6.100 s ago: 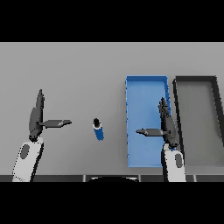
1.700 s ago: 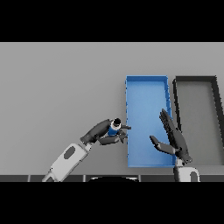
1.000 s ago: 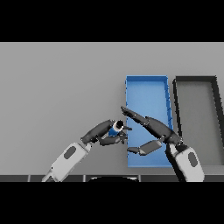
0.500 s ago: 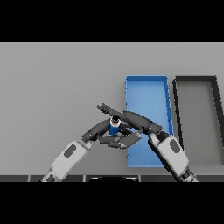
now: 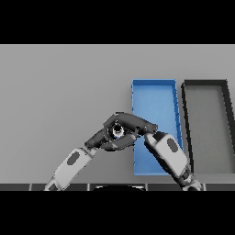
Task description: Pick up the blue pipe and place it into the blue bin.
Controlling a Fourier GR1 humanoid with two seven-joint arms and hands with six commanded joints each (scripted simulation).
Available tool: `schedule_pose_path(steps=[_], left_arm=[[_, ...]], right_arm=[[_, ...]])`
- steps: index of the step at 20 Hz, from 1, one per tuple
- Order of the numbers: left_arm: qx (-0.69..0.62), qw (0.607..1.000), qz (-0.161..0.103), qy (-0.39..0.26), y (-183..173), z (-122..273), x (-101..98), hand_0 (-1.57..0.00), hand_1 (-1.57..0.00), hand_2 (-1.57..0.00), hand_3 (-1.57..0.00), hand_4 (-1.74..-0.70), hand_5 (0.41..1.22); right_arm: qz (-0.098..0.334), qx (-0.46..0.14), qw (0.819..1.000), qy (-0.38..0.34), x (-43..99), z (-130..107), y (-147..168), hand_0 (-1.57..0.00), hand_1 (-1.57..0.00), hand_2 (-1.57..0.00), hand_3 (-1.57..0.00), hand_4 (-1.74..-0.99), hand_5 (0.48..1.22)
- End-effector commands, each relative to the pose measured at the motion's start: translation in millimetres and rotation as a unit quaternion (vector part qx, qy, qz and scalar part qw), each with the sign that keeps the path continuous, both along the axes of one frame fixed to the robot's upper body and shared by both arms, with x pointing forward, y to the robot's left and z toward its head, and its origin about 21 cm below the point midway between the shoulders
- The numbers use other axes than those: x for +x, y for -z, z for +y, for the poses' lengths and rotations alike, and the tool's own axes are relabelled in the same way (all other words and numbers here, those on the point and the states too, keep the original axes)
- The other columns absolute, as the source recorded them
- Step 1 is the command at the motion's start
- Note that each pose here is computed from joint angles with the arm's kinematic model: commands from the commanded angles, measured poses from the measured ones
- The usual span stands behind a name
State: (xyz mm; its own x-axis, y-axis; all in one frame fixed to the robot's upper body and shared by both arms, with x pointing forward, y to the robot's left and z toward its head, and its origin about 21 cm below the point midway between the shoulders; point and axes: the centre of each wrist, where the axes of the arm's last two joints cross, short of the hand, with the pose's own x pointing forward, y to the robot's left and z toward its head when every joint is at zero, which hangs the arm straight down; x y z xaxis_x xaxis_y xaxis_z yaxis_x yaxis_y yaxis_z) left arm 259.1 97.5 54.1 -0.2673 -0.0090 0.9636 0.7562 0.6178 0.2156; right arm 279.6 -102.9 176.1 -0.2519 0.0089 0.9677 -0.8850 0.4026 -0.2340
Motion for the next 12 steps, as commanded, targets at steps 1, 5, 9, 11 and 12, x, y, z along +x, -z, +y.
schedule_pose_path(steps=[1, 5, 9, 11, 12], left_arm=[[-0.01, 1.0, 0.001, 0.003, 0.0, 0.2, 0.4, -1.57, -1.56, -1.57, -1.42, -1.71, 1.221], [-0.008, 1.0, -0.003, -0.003, 0.6, -2.3, 1.7, -1.57, -1.57, -1.57, -1.51, -1.73, 1.221], [0.004, 1.0, 0.01, -0.003, -2.0, -2.6, 0.0, -1.57, -1.57, -1.57, -1.55, -1.73, 1.221], [0.003, 1.0, -0.003, 0.0, -2.6, 3.8, 1.3, -1.57, -1.51, -1.46, -1.47, -1.66, 1.221], [0.011, 1.0, -0.015, 0.004, -2.4, 3.9, 1.3, -1.31, -1.24, -1.19, -1.2, -1.54, 1.221]], right_arm=[[-0.001, 0.009, 1.0, -0.001, -2.1, -1.8, 6.1, -1.28, -1.29, -1.29, -1.22, -1.457, 0.848], [-0.043, -0.005, 0.999, -0.011, -7.3, -0.8, 5.7, -1.45, -1.45, -1.46, -1.43, -1.436, 1.068], [-0.031, 0.007, 0.999, -0.018, -7.5, -0.2, 8.1, -1.52, -1.52, -1.52, -1.51, -1.47, 1.158], [-0.033, 0.012, 0.999, -0.011, -8.7, -1.4, 6.3, -1.54, -1.54, -1.54, -1.53, -1.478, 1.181], [-0.032, 0.013, 0.999, -0.011, -10.6, -0.9, 5.9, -1.55, -1.55, -1.55, -1.54, -1.481, 1.189]])
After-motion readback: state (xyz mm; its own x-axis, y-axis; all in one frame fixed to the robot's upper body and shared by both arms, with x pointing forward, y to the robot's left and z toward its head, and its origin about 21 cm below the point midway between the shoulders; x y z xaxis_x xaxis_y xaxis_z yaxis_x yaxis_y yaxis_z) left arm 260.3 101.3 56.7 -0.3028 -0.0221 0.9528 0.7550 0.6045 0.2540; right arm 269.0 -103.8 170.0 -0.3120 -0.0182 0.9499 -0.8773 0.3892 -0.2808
